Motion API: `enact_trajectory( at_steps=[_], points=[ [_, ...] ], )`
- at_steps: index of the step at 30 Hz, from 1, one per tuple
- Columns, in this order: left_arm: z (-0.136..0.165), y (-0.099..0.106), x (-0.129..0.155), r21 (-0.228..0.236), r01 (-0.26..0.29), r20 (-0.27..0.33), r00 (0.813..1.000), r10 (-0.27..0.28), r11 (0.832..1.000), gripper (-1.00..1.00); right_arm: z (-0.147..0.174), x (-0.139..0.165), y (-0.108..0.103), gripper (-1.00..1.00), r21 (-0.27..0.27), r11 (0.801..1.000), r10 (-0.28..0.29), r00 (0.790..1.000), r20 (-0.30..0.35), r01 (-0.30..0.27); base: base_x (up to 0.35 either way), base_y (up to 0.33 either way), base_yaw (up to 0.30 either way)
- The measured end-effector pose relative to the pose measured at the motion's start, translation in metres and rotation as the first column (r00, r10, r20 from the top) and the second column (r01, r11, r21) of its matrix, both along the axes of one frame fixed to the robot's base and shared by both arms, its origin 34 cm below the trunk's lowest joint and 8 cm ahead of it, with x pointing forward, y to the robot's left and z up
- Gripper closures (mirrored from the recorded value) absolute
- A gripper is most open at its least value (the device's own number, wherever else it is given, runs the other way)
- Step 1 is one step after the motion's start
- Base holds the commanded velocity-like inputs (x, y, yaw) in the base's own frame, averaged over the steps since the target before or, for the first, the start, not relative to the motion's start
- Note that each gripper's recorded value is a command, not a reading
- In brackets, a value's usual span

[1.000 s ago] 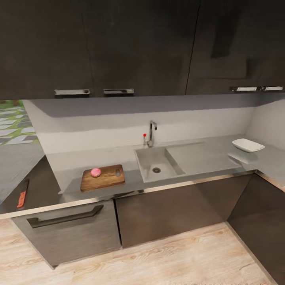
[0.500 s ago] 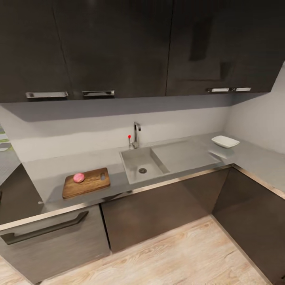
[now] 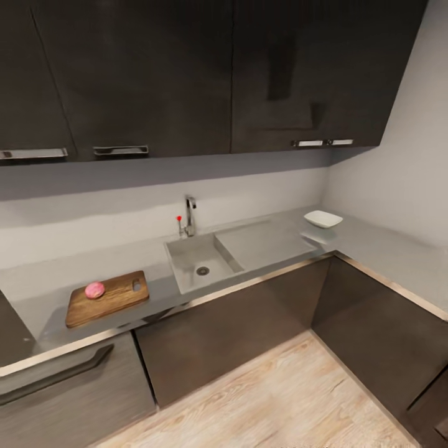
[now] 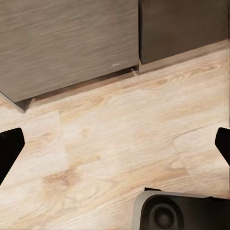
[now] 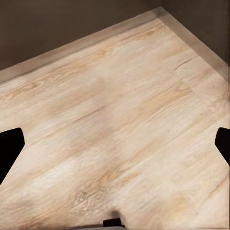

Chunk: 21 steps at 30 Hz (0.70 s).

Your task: In the kitchen, take the Vidalia onion out of the sink, dice it on the chopping board with the paring knife, put the diced onion into the bowl on the countertop, then place both the paring knife and the chopping board into the sink.

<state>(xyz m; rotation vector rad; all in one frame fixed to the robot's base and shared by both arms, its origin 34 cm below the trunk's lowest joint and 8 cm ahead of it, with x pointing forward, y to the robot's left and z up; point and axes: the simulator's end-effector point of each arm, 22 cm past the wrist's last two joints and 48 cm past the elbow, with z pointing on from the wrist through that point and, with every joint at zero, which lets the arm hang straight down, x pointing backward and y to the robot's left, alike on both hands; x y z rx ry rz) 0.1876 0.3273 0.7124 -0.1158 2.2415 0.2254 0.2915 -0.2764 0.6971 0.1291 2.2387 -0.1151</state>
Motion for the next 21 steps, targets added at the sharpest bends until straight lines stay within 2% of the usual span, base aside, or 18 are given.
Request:
enact_trajectory(
  at_steps=[10,21],
  points=[
    [0.0005,-0.0005,0.0021,-0.001,0.000,0.008,1.000,0.000,1.000,-1.00,0.0013,0.0022,0.0000,-1.00,0.000,1.000,0.000,1.000,0.008,0.000,0.000,0.000,-0.246],
    [0.0010,-0.0008,0.0042,-0.001,-0.001,0.015,1.000,0.001,1.000,-1.00,0.0027,0.0046,0.0001,-1.00,0.000,1.000,0.000,1.000,0.016,0.000,0.000,0.000,-0.186]
  ],
)
